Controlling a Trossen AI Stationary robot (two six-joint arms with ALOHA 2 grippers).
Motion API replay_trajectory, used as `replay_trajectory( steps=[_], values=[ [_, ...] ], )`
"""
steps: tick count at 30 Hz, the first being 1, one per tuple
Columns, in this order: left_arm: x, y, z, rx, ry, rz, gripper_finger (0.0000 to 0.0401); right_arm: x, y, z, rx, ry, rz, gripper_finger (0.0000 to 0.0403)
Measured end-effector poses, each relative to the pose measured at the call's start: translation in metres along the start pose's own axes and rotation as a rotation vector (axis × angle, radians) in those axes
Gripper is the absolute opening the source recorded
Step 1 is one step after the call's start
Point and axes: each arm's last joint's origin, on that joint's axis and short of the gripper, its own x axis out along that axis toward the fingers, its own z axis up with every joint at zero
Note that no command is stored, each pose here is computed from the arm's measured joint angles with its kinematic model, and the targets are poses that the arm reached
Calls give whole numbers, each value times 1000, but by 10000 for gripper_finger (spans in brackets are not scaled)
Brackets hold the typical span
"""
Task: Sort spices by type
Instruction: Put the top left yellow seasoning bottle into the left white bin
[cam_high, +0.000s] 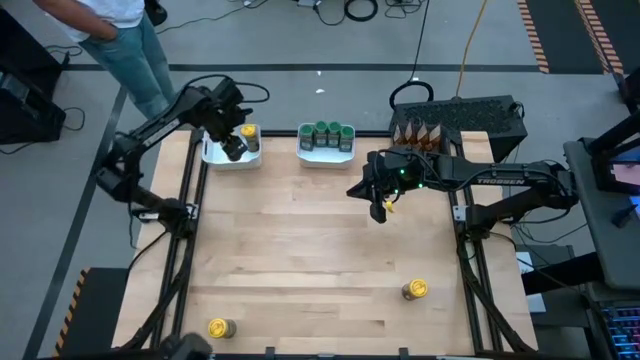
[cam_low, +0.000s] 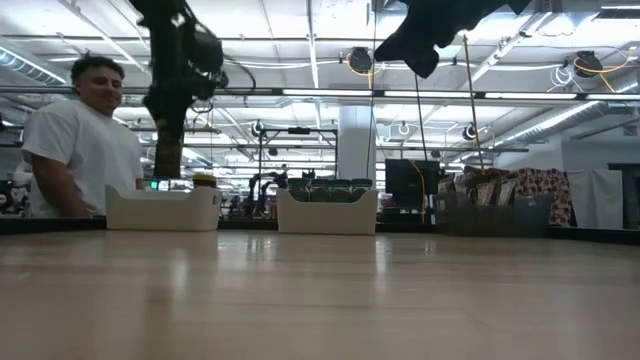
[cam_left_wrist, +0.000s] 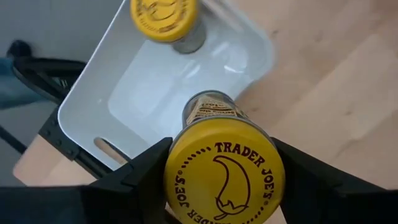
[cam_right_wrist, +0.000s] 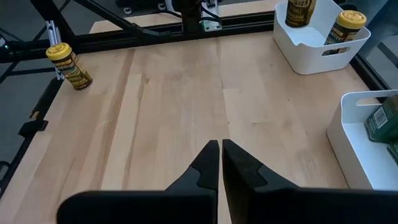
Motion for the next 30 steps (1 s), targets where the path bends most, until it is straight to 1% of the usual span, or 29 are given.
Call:
replay_trajectory(
  steps=[4, 10, 13, 16, 19, 30],
  values=[
    [20, 19, 7, -14, 58, -2, 236, 0, 0, 0, 24, 1, 0, 0],
    [37, 42, 17, -58, 26, 18, 239, 0, 0, 0, 34, 4, 0, 0],
    [45, 50, 19, -74, 37, 18, 240, 0, 0, 0, 35, 5, -1, 0],
    [52, 56, 19, -75, 56, 2, 241, 0, 0, -1, 35, 7, -1, 0],
    [58, 59, 24, -80, 38, -2, 242, 0, 0, -1, 35, 9, -4, 0],
    [78, 62, 33, -79, 54, -12, 243, 0, 0, -1, 35, 9, -4, 0]
  ],
)
